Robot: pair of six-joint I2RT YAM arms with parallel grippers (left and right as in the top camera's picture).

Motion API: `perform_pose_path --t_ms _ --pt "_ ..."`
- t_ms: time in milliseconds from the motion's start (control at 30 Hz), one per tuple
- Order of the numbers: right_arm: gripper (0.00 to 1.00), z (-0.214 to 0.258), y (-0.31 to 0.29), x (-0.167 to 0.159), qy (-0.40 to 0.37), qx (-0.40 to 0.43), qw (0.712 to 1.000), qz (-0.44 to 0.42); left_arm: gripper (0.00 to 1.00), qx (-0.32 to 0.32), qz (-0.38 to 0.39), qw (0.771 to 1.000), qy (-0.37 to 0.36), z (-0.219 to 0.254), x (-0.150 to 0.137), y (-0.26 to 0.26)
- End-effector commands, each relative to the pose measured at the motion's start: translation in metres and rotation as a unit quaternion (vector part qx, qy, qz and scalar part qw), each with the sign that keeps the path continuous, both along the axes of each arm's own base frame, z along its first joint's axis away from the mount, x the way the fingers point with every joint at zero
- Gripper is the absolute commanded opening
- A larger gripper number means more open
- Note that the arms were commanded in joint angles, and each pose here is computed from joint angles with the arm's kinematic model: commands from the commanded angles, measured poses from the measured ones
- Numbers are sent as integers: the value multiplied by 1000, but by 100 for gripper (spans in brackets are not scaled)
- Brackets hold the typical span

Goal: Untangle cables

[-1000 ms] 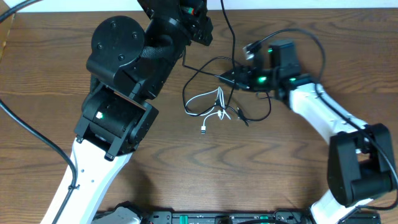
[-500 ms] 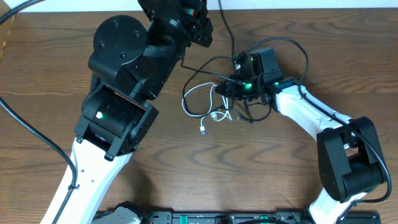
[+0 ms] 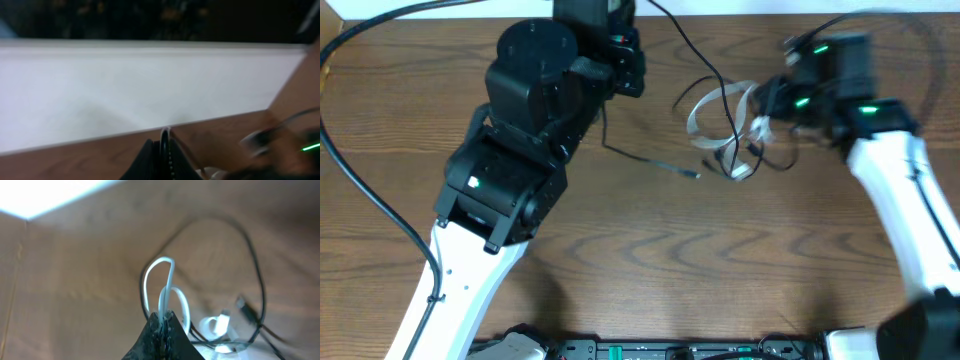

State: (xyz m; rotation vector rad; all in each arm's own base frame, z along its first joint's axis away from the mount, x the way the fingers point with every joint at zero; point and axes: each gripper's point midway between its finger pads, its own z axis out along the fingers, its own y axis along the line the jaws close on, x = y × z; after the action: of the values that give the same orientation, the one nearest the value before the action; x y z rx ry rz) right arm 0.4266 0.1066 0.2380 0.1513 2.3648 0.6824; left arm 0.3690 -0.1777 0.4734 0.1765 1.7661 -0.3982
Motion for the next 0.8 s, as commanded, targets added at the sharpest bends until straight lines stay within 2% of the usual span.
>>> perform_pose_path --t_ms 0,200,400,567,667,767 --pt "1 49 -28 1 -65 -21 998 -13 7 4 39 998 44 -25 14 17" --pt "1 102 -50 -10 -122 -14 992 -33 7 39 78 987 138 -85 35 40" --pt "1 142 -12 -24 -180 61 979 72 8 49 102 972 205 -128 51 52" --pt "1 138 -24 -16 -175 43 983 29 8 60 28 967 244 -155 51 26" --pt "1 137 -28 -14 -176 35 984 18 16 69 -38 962 263 -171 48 5" --pt "1 136 -28 -15 -173 35 984 17 31 71 -127 949 281 -188 41 -21"
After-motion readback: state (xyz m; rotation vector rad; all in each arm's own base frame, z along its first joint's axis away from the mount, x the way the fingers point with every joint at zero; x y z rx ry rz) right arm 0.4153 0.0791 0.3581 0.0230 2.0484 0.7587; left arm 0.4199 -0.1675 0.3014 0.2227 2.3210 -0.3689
